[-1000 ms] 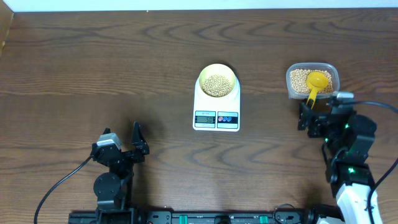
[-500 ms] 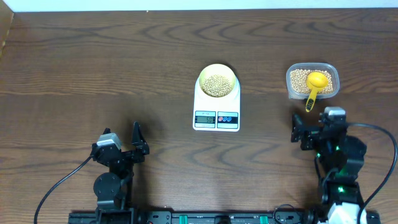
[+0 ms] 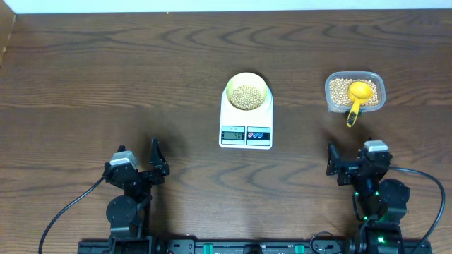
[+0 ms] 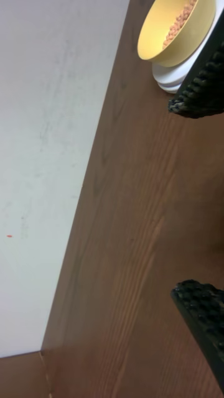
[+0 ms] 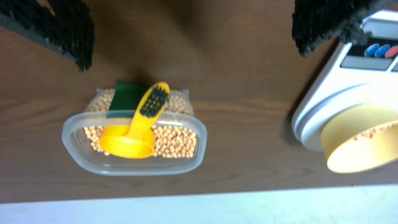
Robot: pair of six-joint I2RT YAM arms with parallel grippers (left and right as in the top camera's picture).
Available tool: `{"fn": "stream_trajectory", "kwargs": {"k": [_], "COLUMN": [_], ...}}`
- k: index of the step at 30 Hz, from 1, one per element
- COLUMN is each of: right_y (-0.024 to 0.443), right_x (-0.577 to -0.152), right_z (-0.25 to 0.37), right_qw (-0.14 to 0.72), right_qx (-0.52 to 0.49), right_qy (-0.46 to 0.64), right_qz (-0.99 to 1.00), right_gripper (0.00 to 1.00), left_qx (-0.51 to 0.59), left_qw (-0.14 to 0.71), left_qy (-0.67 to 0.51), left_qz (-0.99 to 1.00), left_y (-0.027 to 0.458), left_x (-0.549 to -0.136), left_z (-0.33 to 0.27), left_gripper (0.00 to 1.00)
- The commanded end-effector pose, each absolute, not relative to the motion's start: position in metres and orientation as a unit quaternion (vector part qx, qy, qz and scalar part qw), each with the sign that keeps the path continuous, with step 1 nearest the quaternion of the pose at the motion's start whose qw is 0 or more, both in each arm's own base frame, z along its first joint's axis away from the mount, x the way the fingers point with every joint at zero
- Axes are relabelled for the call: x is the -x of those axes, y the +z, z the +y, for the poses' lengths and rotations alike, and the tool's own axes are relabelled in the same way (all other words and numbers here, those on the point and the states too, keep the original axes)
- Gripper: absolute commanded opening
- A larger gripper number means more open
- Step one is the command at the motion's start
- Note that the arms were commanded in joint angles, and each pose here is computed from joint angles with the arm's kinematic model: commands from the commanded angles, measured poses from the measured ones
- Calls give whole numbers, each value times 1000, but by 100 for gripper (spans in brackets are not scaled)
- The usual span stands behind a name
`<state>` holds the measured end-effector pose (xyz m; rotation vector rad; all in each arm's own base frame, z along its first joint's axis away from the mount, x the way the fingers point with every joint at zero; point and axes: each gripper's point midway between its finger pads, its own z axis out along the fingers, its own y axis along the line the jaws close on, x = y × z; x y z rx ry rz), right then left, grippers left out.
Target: Scoop item into bowl and weigh 50g on scale
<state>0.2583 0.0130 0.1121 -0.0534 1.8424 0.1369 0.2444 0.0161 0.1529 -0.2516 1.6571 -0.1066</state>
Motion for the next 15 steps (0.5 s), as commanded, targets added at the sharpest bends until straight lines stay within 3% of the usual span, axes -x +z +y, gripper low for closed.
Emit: {"fn": "stream_trajectory", "kwargs": {"k": [1,15], "right_y": [114,137], "right_x": [-255,-248], "right_z": [13,20], "right_qw": [606,647], "right_qx": [20,54], "right_qy": [59,46], "right_qz": [793,759], "right_gripper": [99,99], "left_qx": [123,123], "left_qw": [650,650], "left_qy": [-27,-27], "left_qz": [750,750], "left_y": [137,137], "left_x": [-243,-243], "left_z": [24,24], "left_gripper": [86,86]}}
